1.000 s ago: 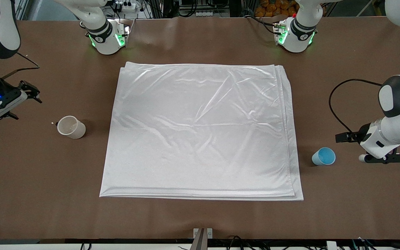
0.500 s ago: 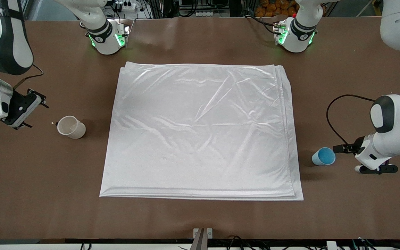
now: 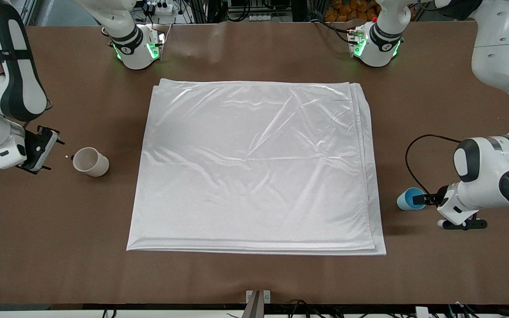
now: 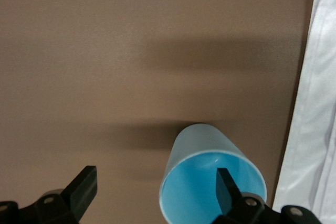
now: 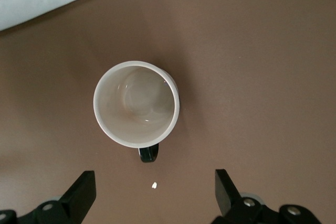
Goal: Place blue cup into white mug on cloth
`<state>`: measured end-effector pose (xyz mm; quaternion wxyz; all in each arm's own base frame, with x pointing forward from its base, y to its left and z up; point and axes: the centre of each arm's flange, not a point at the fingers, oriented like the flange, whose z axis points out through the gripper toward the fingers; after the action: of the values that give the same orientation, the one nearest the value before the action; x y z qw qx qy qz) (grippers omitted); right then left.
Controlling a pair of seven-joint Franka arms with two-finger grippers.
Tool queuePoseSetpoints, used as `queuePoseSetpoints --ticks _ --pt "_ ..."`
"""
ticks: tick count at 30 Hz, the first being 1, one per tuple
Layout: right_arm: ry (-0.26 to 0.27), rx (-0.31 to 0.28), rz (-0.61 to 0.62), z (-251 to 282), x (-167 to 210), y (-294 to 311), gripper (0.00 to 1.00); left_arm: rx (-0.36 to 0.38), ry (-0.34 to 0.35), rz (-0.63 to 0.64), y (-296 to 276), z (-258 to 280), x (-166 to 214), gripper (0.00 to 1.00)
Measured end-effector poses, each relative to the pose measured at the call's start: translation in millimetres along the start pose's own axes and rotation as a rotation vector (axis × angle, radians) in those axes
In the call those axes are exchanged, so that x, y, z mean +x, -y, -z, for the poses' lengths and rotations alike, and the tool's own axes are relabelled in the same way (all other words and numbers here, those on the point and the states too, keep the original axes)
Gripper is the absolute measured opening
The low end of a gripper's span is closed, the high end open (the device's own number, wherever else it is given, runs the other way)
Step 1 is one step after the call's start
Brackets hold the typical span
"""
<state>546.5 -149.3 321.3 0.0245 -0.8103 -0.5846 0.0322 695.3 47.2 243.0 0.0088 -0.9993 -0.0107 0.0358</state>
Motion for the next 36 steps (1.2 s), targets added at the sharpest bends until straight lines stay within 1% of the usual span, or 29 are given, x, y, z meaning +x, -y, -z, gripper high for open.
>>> queuePoseSetpoints --ticks 7,8,13,19,20,22,24,25,28,36 --pt "0.0 0.014 0.083 -33 -11 -5 1.0 -0.001 0.005 -0.006 -4 -9 1 1.0" --pt "-0.001 0.011 0.092 -39 -13 -4 1.0 -0.001 0.005 -0.005 -4 -8 1 0.98" --pt "-0.002 -0.005 0.108 -64 -21 6 1.0 -0.001 0.004 -0.004 -3 -8 1 0.77" --pt "-0.003 0.004 0.139 -80 -23 14 1.0 -0.001 0.005 0.003 -3 -8 1 0.48" --pt "-0.003 0.004 0.145 -82 -24 14 1.0 -0.001 0.005 0.003 -3 -9 1 0.39" --pt "-0.003 0.003 0.152 -86 -26 15 1.0 -0.001 0.005 0.003 -3 -9 1 0.3" --pt "-0.003 0.002 0.155 -90 -27 15 1.0 -0.001 0.005 0.004 -3 -9 1 0.2" --pt "-0.003 0.002 0.156 -92 -28 14 1.0 -0.001 0.005 0.004 -3 -9 1 0.18" --pt "-0.003 -0.004 0.159 -96 -29 14 1.0 -0.004 -0.001 0.002 -5 -5 2 0.05" --pt "-0.003 -0.024 0.164 -114 -27 24 1.0 -0.005 -0.013 0.006 -7 1 5 0.04"
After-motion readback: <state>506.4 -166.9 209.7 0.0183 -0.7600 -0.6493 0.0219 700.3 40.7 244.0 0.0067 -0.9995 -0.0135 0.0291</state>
